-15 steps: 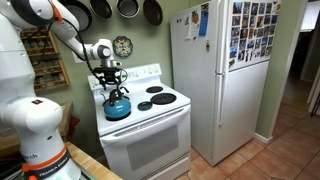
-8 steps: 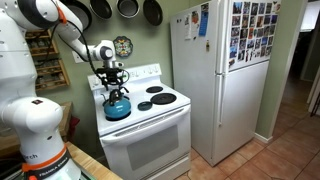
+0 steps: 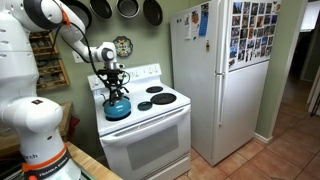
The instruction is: Move the blue kettle to the back right side of the stove
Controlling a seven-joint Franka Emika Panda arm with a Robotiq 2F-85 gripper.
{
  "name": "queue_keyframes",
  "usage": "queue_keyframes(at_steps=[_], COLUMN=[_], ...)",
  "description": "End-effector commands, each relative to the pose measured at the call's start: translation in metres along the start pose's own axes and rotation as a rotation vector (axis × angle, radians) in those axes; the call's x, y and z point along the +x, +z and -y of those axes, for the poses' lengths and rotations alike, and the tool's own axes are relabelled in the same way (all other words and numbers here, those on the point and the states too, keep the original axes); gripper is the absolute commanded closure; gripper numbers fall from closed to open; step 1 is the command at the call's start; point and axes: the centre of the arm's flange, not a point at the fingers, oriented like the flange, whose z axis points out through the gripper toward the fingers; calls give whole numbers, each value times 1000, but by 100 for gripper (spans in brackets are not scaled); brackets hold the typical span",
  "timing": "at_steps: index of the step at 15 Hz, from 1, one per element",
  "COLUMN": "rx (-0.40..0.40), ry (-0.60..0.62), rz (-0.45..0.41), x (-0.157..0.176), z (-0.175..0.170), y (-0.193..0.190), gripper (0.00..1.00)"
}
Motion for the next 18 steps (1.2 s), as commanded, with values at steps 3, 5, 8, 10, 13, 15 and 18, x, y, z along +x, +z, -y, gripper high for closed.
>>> queue_keyframes(at_steps=[3,5,8,10,13,15,18], rx=[-5,-8,-9,-15,-27,-33,-38], ry=[34,37,43,52,74,97,164], rz=[13,11,1,-1,-13,-22,-60], x=[6,8,11,13,21,30,45], z=[0,3,5,7,4,1,-4], y=[-4,-11,-25,-33,-50,-64,-88], gripper=[92,87,88,88,88,88,88])
